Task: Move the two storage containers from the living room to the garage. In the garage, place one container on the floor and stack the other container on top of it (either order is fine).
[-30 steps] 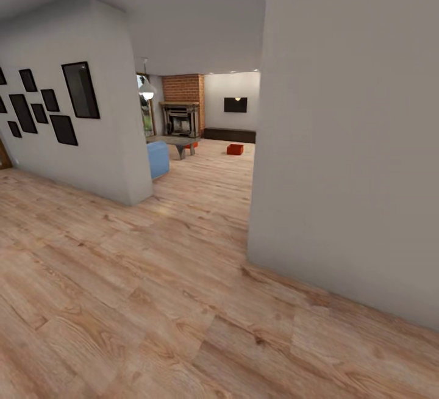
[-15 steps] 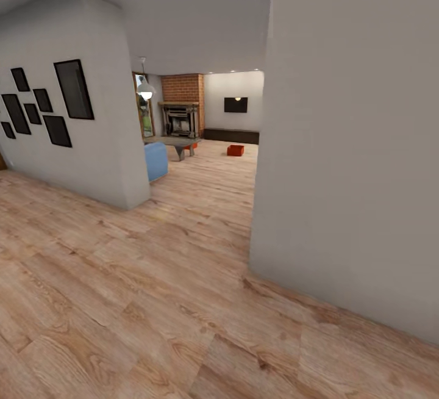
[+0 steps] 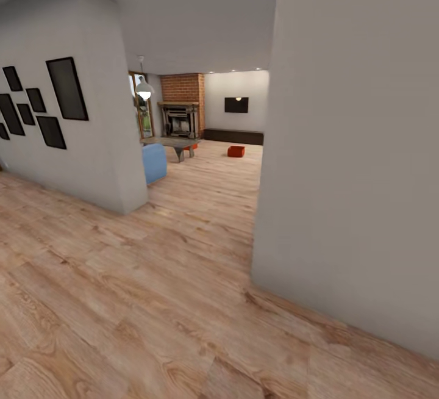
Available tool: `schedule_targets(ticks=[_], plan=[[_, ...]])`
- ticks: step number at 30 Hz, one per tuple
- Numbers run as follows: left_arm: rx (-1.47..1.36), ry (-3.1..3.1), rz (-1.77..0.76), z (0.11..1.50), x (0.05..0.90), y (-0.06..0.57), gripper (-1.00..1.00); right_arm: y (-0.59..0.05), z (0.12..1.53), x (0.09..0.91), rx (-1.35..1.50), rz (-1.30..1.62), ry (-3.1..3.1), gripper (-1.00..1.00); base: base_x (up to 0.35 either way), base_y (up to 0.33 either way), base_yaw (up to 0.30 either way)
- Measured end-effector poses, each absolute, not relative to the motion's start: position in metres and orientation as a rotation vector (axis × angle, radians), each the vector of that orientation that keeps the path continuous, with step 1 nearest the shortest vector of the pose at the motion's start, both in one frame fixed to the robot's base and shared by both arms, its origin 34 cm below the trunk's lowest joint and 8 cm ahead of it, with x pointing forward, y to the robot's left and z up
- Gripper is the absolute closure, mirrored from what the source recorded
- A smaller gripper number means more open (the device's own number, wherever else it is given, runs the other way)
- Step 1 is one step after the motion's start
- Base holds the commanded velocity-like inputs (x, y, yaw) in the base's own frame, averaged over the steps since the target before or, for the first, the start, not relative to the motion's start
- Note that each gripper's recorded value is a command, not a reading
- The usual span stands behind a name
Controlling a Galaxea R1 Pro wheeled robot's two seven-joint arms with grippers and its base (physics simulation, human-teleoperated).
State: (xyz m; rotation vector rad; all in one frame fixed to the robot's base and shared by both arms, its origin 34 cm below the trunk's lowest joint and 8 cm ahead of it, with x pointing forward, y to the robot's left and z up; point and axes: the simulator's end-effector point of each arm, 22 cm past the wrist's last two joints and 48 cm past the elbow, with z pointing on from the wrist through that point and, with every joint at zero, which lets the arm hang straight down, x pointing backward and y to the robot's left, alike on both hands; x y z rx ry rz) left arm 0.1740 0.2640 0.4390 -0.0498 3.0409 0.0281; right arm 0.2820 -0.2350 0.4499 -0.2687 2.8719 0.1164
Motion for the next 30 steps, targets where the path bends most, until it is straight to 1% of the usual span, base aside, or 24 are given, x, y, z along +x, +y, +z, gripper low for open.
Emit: schedule_targets(ticks=[9,21,30], plan=[[-0.050,3.041,0.029,0.439,0.174,0.265,-1.00,-0.233,0.446,0.259,-0.278,0.138,2.910,-1.00,0.322,0.000,0.001],[-0.050,3.041,0.029,0.439,0.174,0.265,-1.00,-0.232,0.446,0.257,-0.274,0.129,2.912,-1.00,0.322,0.000,0.006],[-0.050,3.040,0.030,0.439,0.174,0.265,-1.00,-0.230,0.446,0.258,-0.276,0.130,2.906,-1.00,0.322,0.000,0.236]])
